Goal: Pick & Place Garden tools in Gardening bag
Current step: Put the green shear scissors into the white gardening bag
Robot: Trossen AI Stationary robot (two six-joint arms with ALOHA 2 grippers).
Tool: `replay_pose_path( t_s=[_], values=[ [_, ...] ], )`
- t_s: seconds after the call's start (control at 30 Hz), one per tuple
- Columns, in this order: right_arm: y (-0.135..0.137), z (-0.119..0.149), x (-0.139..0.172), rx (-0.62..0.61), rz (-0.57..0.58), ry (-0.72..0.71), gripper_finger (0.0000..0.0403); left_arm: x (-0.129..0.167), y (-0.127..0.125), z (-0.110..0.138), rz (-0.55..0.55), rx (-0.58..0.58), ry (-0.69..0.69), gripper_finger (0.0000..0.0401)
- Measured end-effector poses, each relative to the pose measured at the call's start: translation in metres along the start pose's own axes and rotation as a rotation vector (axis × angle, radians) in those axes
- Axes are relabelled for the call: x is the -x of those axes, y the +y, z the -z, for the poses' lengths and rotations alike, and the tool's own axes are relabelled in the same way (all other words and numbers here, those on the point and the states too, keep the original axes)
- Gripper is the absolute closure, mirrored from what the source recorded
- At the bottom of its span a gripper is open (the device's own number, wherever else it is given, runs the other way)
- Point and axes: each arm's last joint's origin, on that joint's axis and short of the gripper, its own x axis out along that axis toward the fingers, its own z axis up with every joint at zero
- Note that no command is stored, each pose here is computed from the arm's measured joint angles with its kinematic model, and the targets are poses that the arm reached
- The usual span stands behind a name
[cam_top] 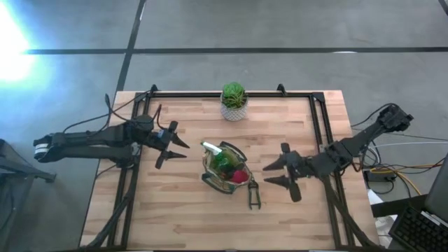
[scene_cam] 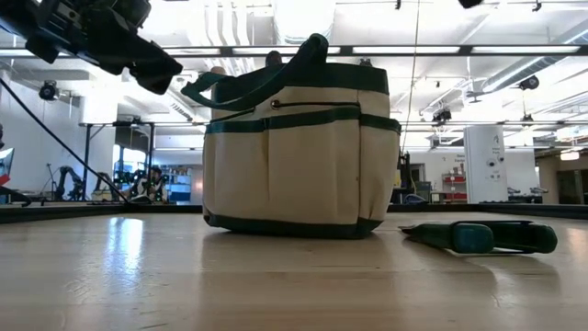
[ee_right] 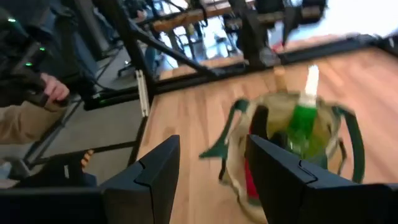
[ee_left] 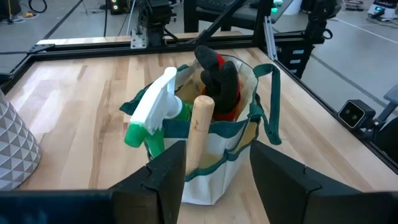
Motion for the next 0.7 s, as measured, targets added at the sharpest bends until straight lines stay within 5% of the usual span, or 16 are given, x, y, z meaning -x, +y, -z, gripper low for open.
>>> replay_pose_path(
  t_s=[0.37, 0.7],
  values=[
    [0.008, 0.016, 0.001, -0.24, 0.053, 0.078, 0.0227, 0.0, 0.0, 0.0, 0.001, 0.001, 0.003, 0.0218],
    [0.025, 0.05, -0.043, -0.408, 0.097, 0.256, 0.0227, -0.002, 0.001, 0.001, 0.002, 0.005, 0.01, 0.0218]
  ],
)
